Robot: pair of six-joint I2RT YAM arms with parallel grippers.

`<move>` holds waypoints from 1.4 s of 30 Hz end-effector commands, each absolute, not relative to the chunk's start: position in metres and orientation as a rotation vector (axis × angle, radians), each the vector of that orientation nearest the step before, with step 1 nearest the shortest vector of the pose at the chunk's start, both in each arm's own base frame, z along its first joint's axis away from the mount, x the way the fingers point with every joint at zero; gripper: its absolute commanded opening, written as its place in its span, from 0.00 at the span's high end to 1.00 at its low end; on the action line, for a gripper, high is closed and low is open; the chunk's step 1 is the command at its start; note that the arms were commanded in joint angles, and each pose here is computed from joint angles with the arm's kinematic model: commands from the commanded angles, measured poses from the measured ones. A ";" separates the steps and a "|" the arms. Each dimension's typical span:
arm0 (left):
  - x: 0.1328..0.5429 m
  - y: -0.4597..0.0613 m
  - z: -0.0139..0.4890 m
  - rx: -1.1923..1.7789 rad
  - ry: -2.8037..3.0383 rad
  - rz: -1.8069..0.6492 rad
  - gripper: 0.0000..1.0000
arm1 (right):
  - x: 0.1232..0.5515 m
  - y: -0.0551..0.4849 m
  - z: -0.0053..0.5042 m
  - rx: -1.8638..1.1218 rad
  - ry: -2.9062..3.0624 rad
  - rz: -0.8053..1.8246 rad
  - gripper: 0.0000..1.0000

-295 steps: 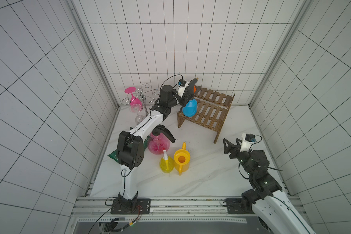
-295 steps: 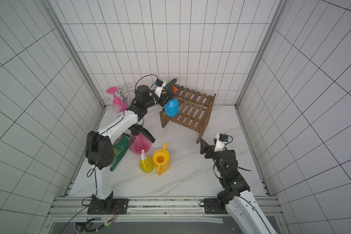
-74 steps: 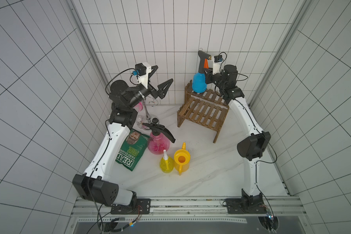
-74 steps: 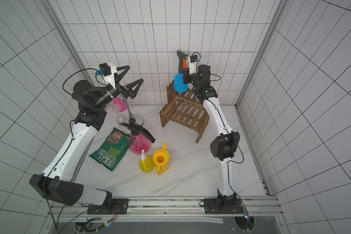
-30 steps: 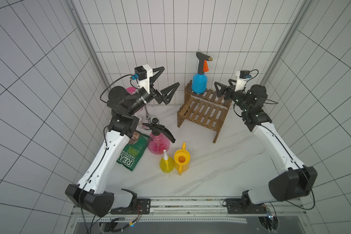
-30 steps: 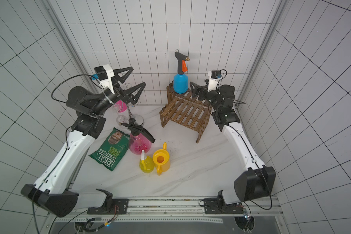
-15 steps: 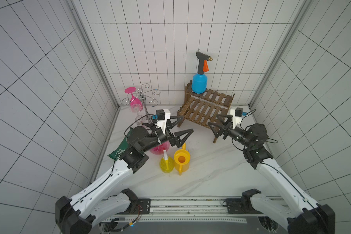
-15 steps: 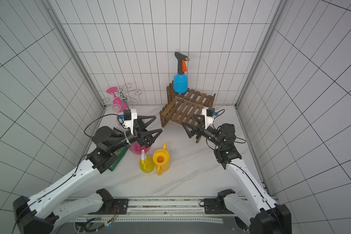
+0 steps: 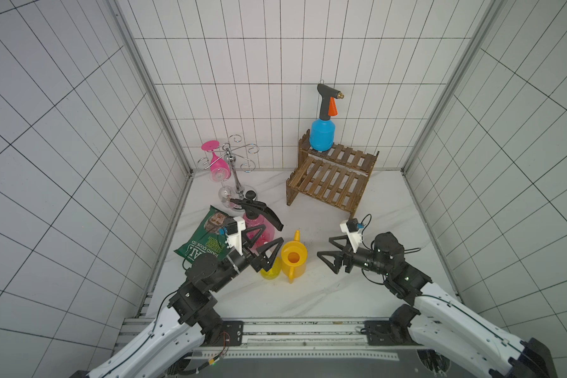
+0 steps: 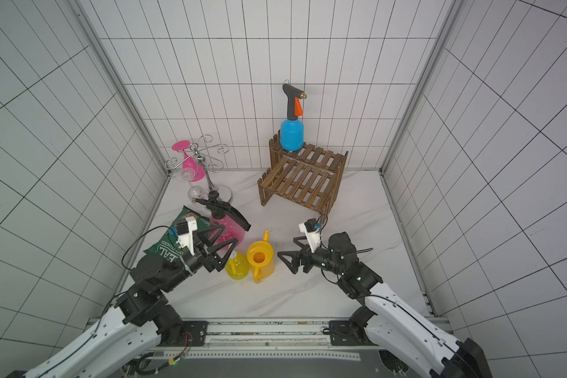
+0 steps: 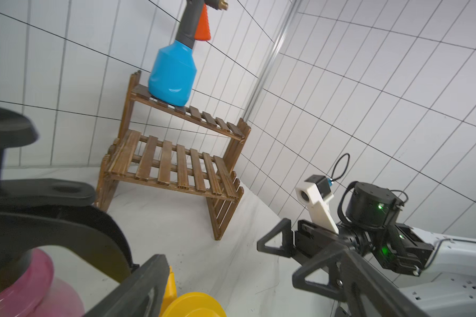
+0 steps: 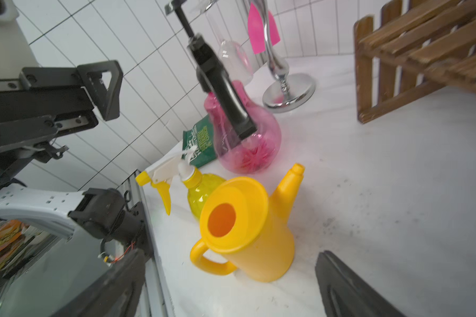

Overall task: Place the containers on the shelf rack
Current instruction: 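Pick up a container from the center of the board.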

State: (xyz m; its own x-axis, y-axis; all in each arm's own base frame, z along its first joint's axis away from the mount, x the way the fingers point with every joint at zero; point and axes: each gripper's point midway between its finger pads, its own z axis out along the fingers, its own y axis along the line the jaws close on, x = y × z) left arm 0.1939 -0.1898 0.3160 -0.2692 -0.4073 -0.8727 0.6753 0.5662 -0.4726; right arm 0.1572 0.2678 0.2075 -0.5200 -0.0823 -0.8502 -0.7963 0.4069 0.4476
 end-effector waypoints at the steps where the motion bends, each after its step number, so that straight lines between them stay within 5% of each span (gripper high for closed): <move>1: 0.205 -0.169 0.314 0.089 1.513 -0.993 0.01 | 0.150 0.266 0.183 -0.690 2.019 1.031 0.01; 9: 0.213 -0.156 0.298 0.036 1.584 -0.885 0.02 | 0.121 0.290 0.151 -0.648 2.177 0.765 0.03; 20: 0.207 -0.140 0.304 -0.004 1.542 -0.859 0.02 | 0.135 0.303 0.158 -0.342 2.225 0.372 0.01; 24: 0.205 -0.135 0.306 -0.018 1.526 -0.853 0.02 | 0.128 0.324 0.149 -0.415 2.249 0.367 0.20; 36: 0.203 -0.135 0.307 -0.012 1.523 -0.854 0.02 | 0.126 0.353 0.120 -0.492 2.305 0.268 0.25; 42: 0.203 -0.135 0.307 -0.012 1.520 -0.854 0.02 | 0.136 0.338 0.106 -0.448 2.354 0.220 0.45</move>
